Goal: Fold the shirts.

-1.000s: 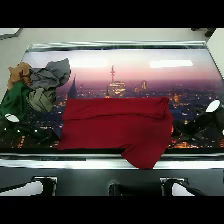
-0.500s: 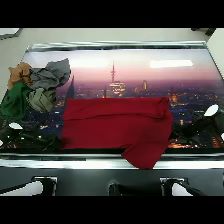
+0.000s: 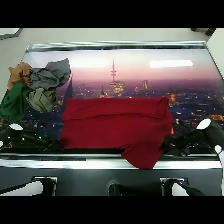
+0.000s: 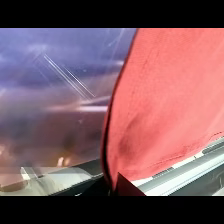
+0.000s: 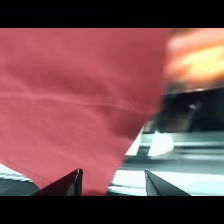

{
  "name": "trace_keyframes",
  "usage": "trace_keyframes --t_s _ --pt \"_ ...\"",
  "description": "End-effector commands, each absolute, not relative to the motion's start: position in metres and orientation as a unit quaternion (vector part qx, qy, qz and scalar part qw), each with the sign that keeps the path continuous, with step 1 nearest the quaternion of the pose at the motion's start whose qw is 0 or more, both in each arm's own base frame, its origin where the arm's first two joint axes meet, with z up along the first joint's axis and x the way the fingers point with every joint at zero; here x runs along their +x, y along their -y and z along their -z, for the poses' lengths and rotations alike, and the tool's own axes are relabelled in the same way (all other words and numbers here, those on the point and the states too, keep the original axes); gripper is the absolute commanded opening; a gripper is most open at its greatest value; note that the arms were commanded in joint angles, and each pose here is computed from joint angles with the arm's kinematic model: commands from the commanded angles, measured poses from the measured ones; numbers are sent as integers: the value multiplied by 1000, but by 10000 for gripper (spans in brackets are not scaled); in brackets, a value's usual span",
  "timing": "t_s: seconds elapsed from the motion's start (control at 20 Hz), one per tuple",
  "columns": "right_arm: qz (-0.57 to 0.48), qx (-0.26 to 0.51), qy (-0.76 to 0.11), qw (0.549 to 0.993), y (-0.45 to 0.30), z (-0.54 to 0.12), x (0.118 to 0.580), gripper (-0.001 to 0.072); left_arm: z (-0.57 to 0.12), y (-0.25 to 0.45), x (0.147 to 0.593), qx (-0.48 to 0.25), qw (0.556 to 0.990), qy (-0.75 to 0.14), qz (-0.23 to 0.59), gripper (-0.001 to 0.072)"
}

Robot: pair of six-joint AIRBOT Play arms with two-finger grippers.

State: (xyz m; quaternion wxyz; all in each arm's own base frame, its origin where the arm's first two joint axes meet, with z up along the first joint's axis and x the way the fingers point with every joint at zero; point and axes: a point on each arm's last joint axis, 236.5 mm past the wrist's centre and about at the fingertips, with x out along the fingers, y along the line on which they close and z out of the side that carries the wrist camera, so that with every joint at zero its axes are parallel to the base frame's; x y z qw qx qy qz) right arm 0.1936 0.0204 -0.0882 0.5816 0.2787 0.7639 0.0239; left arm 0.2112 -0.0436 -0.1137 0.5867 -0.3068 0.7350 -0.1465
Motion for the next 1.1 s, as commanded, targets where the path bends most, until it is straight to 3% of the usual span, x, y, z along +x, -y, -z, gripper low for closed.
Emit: trace_keyframes --t_s 0.0,0.1,0.15,0.2,0.25,0.35,0.45,0.6,0.75,0.9,1.05 --pt "-29 304 -742 597 -33 106 195 497 118 39 225 -308 610 -718 132 28" --pt "-11 308 -730 610 -29 115 200 491 118 40 226 -312 611 -715 133 29" --pt "-2 314 -726 612 -29 119 201 445 117 41 227 -314 611 -714 133 29" --pt "6 320 -722 613 -28 121 202 316 117 41 228 -315 611 -714 133 29" --pt "8 325 -720 613 -29 121 204 65 117 41 228 -314 612 -713 134 29" --pt "-26 325 -714 620 -36 107 213 45 109 40 234 -304 620 -707 152 28" --pt "-43 313 -685 656 -30 80 240 41 81 36 264 -294 660 -670 169 26" --pt "-23 310 -614 726 -6 22 305 40 21 26 328 -283 735 -593 165 23" --pt "-26 289 -557 778 6 -11 379 40 -7 25 389 -259 776 -554 154 23" --pt "-18 294 -534 793 9 -3 447 40 -6 32 445 -263 778 -549 154 24" --pt "-4 322 -544 775 15 24 483 42 14 26 486 -299 760 -561 134 25"
